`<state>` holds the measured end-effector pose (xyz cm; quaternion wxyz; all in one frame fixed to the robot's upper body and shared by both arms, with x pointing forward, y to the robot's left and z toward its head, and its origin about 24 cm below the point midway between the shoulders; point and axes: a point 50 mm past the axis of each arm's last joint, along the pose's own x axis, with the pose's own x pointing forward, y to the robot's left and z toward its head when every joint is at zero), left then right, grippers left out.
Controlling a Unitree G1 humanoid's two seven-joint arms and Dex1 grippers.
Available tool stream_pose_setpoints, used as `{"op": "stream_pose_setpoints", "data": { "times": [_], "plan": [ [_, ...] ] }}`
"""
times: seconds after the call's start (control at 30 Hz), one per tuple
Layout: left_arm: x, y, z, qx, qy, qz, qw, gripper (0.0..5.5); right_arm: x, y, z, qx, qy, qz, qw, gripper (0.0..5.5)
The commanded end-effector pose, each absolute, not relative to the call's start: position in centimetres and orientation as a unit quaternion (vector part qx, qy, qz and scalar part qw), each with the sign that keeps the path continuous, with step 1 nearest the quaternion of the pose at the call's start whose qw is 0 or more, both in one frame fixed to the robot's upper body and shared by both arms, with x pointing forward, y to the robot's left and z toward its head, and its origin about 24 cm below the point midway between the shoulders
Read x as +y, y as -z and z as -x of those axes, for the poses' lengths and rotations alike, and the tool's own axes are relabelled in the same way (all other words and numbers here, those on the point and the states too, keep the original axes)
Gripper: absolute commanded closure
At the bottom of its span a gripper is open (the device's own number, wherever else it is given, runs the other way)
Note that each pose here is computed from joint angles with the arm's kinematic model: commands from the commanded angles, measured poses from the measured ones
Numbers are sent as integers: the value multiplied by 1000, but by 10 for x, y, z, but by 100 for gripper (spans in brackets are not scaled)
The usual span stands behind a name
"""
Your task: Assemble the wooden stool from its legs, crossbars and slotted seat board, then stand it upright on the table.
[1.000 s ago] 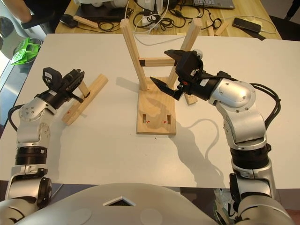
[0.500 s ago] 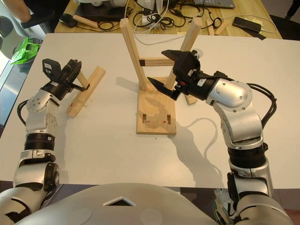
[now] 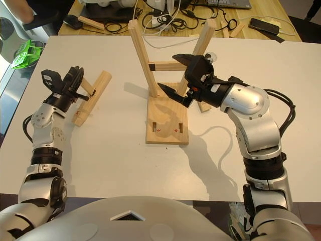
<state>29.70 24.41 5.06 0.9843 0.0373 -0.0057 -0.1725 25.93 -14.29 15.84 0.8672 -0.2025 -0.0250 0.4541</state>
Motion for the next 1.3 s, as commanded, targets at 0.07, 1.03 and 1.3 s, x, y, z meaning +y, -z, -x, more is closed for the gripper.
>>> {"op": "stream_pose_setpoints", "data": {
  "times": [0.07,1.03,1.3],
  "plan": [
    [242,-12,-282,139,196,-66,968,509,-142,-161,-259,-28,-455,205,866,161],
    [223,-211,-329,-120,159,-154,968,319,-141,-155,-256,-24,-451,199,870,161],
    [228,-156,-348,-20,138,-107,984,319,-138,-156,-258,-28,-453,201,868,161]
  ]
}}
